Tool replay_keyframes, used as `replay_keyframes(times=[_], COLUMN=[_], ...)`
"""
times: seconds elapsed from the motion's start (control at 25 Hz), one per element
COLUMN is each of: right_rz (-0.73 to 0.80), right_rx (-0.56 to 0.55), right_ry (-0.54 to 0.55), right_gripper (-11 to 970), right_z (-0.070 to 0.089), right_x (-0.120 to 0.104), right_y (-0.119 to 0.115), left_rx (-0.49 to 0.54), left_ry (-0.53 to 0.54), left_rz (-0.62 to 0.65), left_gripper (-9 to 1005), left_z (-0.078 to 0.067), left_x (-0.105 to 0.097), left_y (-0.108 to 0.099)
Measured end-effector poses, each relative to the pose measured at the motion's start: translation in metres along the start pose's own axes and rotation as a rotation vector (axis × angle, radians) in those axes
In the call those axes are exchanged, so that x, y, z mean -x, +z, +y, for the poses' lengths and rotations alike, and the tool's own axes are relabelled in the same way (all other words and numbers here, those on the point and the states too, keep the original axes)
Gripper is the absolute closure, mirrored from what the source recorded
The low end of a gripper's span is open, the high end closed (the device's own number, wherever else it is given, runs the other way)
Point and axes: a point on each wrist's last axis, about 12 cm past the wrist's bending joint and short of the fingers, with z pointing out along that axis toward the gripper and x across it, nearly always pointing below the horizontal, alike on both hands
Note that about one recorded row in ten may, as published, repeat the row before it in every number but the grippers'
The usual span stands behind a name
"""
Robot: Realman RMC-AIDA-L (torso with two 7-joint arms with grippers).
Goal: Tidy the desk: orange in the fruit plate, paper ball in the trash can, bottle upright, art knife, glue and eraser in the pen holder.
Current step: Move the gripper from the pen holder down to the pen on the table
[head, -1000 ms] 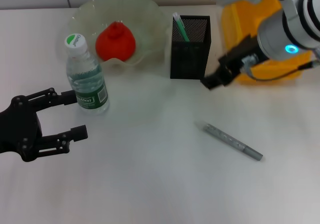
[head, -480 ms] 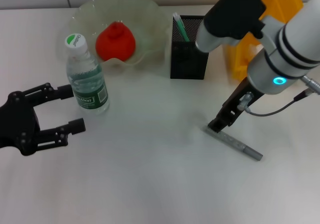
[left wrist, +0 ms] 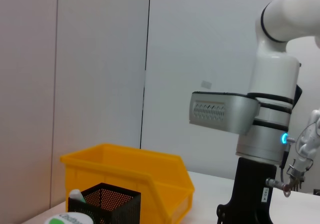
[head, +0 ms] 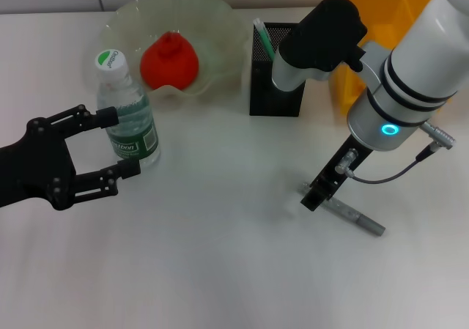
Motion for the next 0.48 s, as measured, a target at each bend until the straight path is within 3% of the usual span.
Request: replay_keyframes(times=[0.48], right_rz=[-0.011], right_rx=[-0.029], right_ry=[0.050], right_gripper=[384], right_z=[0.000], right_x=[0.002], right_y=[0.017], left_rx=[0.003], left_ry=[0.029], left_rz=[0.016], left_gripper=[184], left_z=[0.004], left_x=[0.004], left_y=[-0.006])
